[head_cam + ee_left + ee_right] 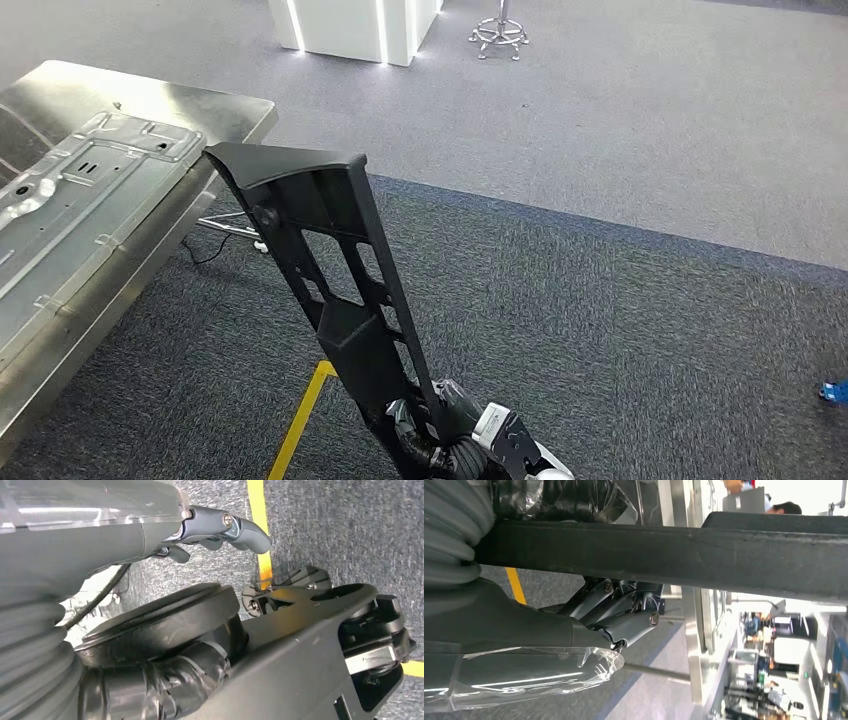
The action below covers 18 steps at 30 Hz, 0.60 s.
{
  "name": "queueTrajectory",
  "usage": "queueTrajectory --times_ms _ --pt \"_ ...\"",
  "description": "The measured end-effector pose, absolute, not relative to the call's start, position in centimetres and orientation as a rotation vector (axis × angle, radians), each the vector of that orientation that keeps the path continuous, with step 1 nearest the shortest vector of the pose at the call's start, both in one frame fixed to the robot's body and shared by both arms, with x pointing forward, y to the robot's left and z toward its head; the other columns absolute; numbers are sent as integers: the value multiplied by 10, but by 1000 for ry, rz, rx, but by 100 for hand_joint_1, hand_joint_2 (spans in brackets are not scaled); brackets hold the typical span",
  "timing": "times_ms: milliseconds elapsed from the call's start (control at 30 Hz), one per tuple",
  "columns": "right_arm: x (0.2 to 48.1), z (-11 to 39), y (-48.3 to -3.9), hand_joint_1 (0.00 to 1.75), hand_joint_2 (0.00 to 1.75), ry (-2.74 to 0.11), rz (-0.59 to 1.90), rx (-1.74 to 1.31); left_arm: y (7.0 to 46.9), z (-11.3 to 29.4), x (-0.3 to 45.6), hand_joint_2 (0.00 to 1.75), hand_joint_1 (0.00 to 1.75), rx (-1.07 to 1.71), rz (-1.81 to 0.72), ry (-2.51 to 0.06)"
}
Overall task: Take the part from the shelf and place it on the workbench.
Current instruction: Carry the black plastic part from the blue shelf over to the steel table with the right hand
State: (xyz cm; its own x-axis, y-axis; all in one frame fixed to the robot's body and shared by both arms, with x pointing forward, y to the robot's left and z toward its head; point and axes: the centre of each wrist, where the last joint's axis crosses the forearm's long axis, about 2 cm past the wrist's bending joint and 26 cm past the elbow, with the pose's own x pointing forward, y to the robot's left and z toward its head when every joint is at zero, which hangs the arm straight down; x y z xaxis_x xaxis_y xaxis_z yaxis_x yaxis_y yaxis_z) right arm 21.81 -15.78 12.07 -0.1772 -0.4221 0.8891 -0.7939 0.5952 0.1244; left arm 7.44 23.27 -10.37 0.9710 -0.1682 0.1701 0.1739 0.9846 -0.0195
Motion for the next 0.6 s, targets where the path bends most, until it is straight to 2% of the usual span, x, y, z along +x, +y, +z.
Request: queueTrajectory --times_ms 600 --pt "225 128 -152 175 175 -1819 471 1026 232 -105 69 175 0 -37 -174 -154"
